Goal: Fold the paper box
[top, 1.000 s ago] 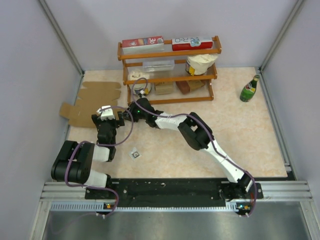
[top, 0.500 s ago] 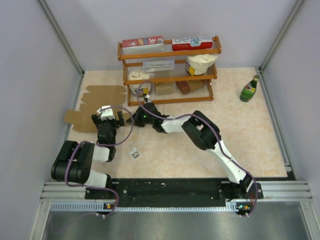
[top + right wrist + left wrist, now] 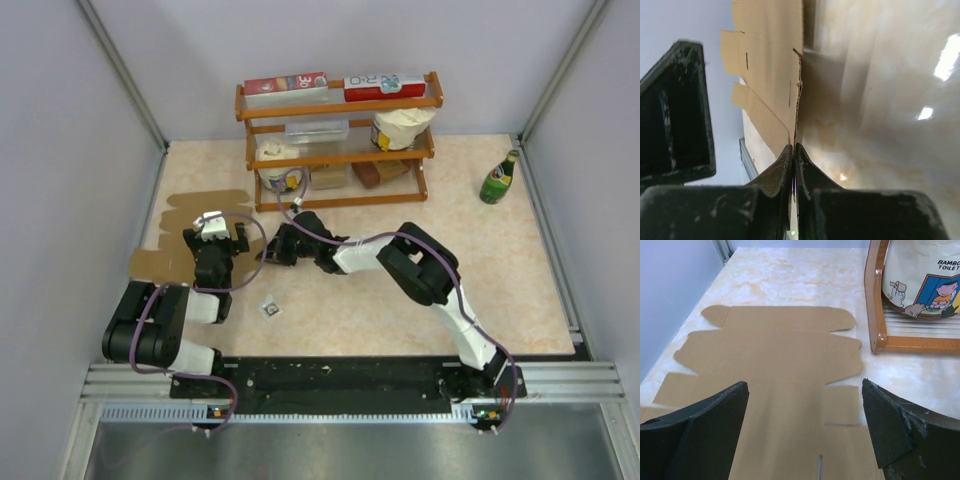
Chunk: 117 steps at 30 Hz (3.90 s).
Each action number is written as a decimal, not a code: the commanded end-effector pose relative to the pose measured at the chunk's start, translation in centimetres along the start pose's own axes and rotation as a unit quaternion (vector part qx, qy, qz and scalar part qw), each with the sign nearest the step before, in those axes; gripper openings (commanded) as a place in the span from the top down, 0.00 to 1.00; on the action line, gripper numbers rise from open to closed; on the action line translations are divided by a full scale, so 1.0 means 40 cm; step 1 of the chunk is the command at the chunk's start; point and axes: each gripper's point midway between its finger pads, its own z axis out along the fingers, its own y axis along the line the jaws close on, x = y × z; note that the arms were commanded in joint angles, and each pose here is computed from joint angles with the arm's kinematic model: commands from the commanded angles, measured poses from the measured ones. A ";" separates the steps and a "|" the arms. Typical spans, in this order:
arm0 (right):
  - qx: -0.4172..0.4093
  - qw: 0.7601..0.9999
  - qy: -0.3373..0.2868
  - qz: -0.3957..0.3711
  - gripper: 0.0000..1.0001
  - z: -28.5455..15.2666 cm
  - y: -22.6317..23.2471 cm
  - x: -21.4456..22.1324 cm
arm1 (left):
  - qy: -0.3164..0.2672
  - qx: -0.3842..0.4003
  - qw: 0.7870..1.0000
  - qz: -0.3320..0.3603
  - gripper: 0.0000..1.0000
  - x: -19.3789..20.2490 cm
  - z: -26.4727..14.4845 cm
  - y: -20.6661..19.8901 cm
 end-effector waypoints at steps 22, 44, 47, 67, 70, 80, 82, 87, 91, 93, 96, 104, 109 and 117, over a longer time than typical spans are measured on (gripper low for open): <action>-0.025 0.980 -0.022 -0.197 1.00 -0.291 0.174 0.043 | -0.030 -0.004 0.999 -0.012 0.01 -0.047 0.013 0.002; 0.001 0.977 -0.095 -0.191 1.00 -0.536 0.187 0.021 | -0.029 -0.003 1.000 -0.012 0.01 -0.045 0.012 0.001; 0.002 0.976 -0.102 -0.190 1.00 -0.565 0.182 0.015 | -0.028 -0.003 1.000 -0.012 0.01 -0.044 0.012 0.000; -0.005 0.978 -0.175 -0.116 1.00 -0.795 0.135 -0.042 | 0.000 -0.015 0.999 -0.040 0.01 -0.154 -0.002 0.007; 0.014 0.979 -0.170 -0.115 1.00 -0.822 0.114 -0.031 | 0.011 -0.013 0.996 -0.085 0.01 -0.194 -0.027 0.002; 0.111 0.980 -0.105 -0.130 1.00 -0.908 0.014 0.044 | 0.075 0.104 0.977 -0.168 0.01 -0.281 -0.112 -0.103; 0.138 0.976 -0.093 -0.139 1.00 -0.936 -0.003 0.055 | 0.083 0.135 0.973 -0.168 0.01 -0.292 -0.127 -0.128; 0.207 0.962 -0.092 -0.154 1.00 -1.024 -0.022 0.055 | 0.096 0.168 0.968 -0.162 0.01 -0.313 -0.146 -0.152; 0.260 0.941 -0.135 -0.167 1.00 -1.090 -0.031 0.014 | 0.109 0.186 0.964 -0.158 0.01 -0.312 -0.156 -0.166; 0.278 0.934 -0.138 -0.176 1.00 -1.110 -0.029 0.004 | 0.103 0.199 0.961 -0.160 0.01 -0.321 -0.159 -0.176; 0.299 0.924 -0.113 -0.210 1.00 -1.125 -0.020 -0.002 | 0.084 0.234 0.954 -0.168 0.01 -0.350 -0.170 -0.203; 0.324 0.894 -0.010 -0.308 1.00 -1.120 -0.003 -0.003 | 0.095 0.216 0.952 -0.197 0.01 -0.337 -0.167 -0.196; 0.339 0.876 0.044 -0.340 1.00 -1.106 -0.010 -0.004 | 0.081 0.254 0.942 -0.203 0.02 -0.371 -0.165 -0.229; 0.424 0.820 0.071 -0.378 1.00 -1.132 -0.055 -0.059 | 0.059 0.314 0.929 -0.185 0.01 -0.431 -0.151 -0.276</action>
